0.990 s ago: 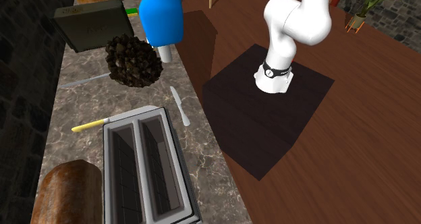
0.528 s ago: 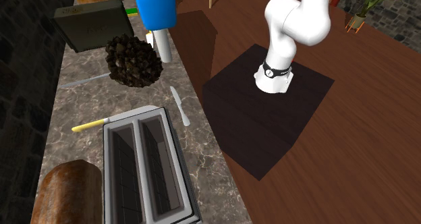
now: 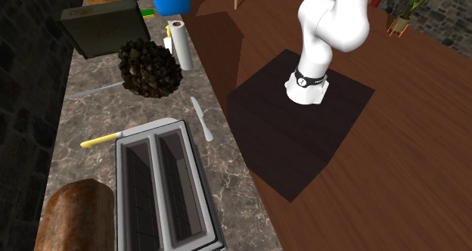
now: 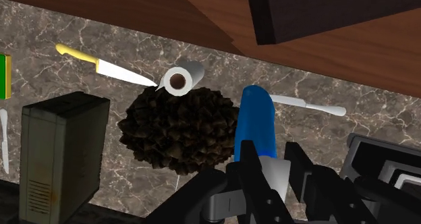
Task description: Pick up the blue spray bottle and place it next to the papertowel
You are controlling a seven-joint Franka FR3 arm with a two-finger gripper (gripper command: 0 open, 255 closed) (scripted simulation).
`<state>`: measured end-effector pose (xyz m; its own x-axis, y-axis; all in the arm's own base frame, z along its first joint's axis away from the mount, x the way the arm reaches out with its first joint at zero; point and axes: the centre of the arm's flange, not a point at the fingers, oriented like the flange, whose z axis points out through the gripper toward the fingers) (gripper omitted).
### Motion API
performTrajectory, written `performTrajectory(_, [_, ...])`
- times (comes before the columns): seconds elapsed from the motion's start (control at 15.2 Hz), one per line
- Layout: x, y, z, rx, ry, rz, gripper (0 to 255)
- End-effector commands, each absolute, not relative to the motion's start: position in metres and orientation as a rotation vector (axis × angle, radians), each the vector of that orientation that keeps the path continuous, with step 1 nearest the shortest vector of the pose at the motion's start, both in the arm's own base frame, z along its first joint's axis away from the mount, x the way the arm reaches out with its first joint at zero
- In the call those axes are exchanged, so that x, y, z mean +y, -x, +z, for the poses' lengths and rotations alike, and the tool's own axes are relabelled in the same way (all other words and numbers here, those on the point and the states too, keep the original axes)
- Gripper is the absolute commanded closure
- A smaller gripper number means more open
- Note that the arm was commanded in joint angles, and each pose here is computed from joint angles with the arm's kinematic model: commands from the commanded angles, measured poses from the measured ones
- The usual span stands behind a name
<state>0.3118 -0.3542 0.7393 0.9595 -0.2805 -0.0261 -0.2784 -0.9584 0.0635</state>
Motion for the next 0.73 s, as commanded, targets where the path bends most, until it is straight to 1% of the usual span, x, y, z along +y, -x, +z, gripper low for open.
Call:
performTrajectory(0.0, [-0.377, -0.3, 0.741, -0.432, -3.051, -0.054, 255])
performTrajectory(0.07, [-0.391, -0.292, 0.741, -0.432, -3.051, -0.054, 255])
performTrajectory(0.66, [-0.391, -0.292, 0.693, -0.433, -3.051, -0.054, 255])
